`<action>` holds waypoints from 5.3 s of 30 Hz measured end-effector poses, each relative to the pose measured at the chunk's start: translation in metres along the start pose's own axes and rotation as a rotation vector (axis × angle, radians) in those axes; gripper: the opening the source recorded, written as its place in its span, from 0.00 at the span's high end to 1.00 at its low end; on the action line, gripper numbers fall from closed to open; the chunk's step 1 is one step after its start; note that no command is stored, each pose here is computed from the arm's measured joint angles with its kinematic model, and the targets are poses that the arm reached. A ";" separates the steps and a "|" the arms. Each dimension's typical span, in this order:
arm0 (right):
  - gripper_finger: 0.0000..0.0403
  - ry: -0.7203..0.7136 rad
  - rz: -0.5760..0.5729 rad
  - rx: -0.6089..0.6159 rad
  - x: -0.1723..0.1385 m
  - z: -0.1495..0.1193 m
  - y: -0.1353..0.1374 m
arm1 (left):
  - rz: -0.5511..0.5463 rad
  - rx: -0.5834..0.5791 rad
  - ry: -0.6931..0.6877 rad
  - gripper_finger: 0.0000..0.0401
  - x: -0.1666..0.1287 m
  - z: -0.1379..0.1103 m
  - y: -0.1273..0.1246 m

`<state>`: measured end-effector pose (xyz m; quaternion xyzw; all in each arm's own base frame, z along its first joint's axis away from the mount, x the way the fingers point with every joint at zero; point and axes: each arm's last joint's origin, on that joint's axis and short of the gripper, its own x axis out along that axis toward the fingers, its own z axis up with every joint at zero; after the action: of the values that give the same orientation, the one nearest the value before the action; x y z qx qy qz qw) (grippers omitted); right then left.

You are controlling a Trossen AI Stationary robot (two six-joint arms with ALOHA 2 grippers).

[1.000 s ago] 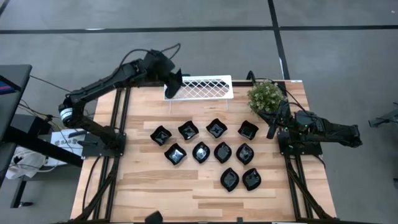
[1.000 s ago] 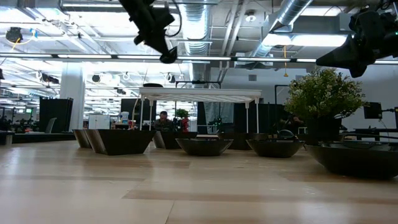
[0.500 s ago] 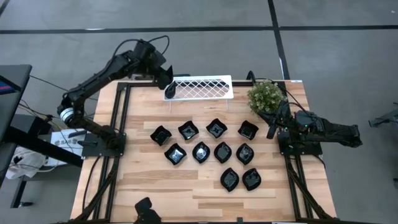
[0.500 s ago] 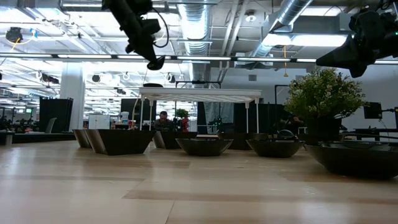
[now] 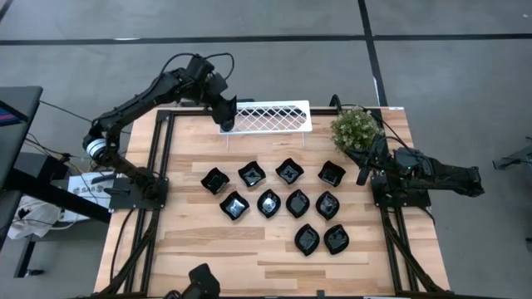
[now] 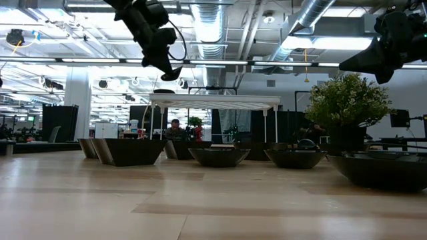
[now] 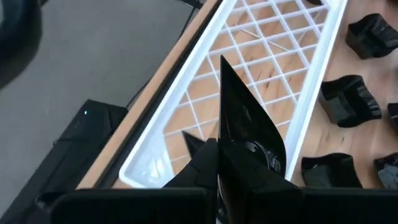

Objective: Pick & Place Mini shaped plates
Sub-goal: Stack the black drop-shaped plate on top of the black drop-shaped plates on the shelf, then put the black distorted square plate on the shelf

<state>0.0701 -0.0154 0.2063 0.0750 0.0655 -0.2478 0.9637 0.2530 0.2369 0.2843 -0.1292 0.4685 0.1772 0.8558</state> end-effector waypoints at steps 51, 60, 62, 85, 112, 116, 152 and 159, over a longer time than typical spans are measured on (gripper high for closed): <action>1.00 0.000 0.000 0.017 0.000 0.000 0.000 | -0.076 -0.103 0.076 0.98 0.027 -0.030 0.015; 1.00 0.000 0.000 0.017 0.000 0.000 0.000 | -0.069 -0.116 0.068 0.98 0.027 -0.031 0.018; 1.00 0.000 0.000 0.017 0.000 0.000 0.000 | -0.068 -0.115 0.064 0.98 0.027 -0.030 0.018; 1.00 0.000 0.000 0.017 0.000 0.000 0.000 | -0.050 -0.133 0.043 0.82 0.024 -0.028 0.018; 1.00 0.000 0.000 0.009 0.000 0.000 0.000 | -0.033 -0.221 -0.007 0.82 0.004 -0.071 -0.015; 1.00 0.000 -0.001 0.009 0.000 0.000 0.000 | -0.039 -0.210 -0.011 0.82 0.010 -0.074 -0.020; 1.00 0.000 -0.001 0.010 0.000 0.000 0.000 | -0.098 -0.558 0.008 0.77 -0.012 -0.143 -0.123; 1.00 0.004 -0.001 0.008 0.000 0.000 0.000 | -0.032 -0.602 0.091 0.66 0.007 -0.170 -0.125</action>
<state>0.0700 -0.0154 0.2059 0.0791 0.0666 -0.2486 0.9631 0.1810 0.0593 0.1960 -0.3921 0.4305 0.2887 0.7600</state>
